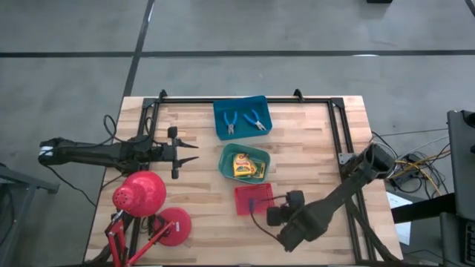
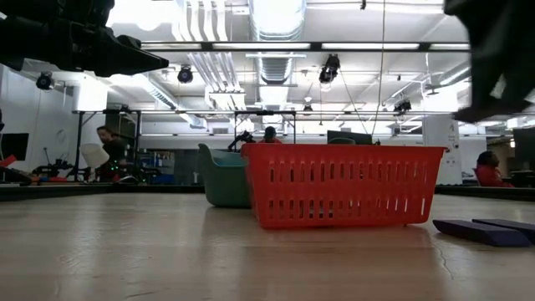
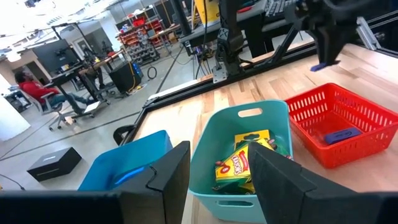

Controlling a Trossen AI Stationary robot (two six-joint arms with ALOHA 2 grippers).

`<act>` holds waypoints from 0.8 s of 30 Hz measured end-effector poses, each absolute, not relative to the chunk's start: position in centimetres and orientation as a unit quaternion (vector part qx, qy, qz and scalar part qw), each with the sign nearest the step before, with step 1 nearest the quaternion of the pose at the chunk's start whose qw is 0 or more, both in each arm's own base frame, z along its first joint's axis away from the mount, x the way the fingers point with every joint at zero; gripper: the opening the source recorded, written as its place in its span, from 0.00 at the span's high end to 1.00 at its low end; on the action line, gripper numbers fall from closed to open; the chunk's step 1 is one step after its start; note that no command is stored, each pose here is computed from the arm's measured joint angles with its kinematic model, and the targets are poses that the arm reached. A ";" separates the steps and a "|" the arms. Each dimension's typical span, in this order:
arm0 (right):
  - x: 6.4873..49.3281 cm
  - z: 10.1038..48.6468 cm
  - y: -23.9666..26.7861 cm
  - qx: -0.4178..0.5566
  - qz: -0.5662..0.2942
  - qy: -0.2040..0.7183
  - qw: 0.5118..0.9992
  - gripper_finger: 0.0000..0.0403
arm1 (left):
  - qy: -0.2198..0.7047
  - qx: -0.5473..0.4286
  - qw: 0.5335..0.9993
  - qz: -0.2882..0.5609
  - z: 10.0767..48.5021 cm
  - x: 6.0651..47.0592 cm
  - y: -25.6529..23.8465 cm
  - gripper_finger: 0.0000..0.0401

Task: Pick & Place School Supplies
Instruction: Put the violet eraser in the red bin

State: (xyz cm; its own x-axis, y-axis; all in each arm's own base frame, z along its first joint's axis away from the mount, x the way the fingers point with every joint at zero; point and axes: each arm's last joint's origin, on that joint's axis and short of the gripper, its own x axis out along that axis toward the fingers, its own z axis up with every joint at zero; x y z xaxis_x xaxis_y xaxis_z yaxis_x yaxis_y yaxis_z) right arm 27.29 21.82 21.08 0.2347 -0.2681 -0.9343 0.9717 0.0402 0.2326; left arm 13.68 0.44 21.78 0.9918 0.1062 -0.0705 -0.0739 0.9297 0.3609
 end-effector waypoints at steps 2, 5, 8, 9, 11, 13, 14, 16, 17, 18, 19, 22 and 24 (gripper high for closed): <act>27.4 21.9 21.3 0.489 -0.496 0.350 0.626 0.81 | 0.045 0.182 0.981 0.046 21.8 13.7 0.4 0.58; 27.9 22.3 20.5 0.484 -0.491 0.337 0.641 0.81 | 0.045 0.182 0.981 0.046 21.8 13.7 0.4 0.58; 28.7 22.2 19.6 0.478 -0.491 0.338 0.645 0.81 | 0.048 0.182 0.981 0.045 21.7 13.7 0.4 0.58; 29.0 22.3 19.2 0.478 -0.488 0.339 0.647 0.81 | 0.048 0.182 0.981 0.045 21.7 13.7 0.4 0.58; 29.7 22.3 18.6 0.473 -0.479 0.342 0.656 0.81 | 0.048 0.182 0.981 0.045 21.7 13.7 0.4 0.58; 30.5 22.3 18.0 0.468 -0.468 0.347 0.665 0.81 | 0.048 0.182 0.981 0.045 21.7 13.7 0.4 0.58; 30.8 22.4 17.6 0.464 -0.463 0.348 0.670 0.81 | 0.048 0.182 0.981 0.045 21.7 13.7 0.4 0.58; 31.5 22.4 16.9 0.457 -0.454 0.352 0.679 0.81 | 0.048 0.182 0.981 0.045 21.7 13.7 0.4 0.58; 31.7 22.4 16.6 0.455 -0.450 0.353 0.683 0.81 | 0.048 0.182 0.981 0.045 21.7 13.7 0.4 0.58; 32.0 22.4 16.3 0.453 -0.447 0.354 0.685 0.81 | 0.048 0.182 0.981 0.045 21.7 13.7 0.4 0.58; 32.2 22.4 16.0 0.455 -0.445 0.357 0.684 0.81 | 0.048 0.182 0.981 0.045 21.7 13.7 0.4 0.58; 32.8 22.4 15.3 0.459 -0.434 0.372 0.680 0.81 | 0.048 0.182 0.981 0.045 21.7 13.7 0.4 0.58; 33.1 22.4 15.0 0.461 -0.427 0.380 0.679 0.81 | 0.048 0.182 0.981 0.045 21.7 13.7 0.4 0.58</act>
State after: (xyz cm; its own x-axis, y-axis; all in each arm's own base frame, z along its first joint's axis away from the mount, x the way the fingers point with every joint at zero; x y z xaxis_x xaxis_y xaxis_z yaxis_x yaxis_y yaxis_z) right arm 33.13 14.97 22.43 0.3470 -0.2295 -0.9094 0.9298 0.2114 0.3014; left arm 13.67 0.44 21.71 0.9913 0.1066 -0.0772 -0.0718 0.9297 0.3612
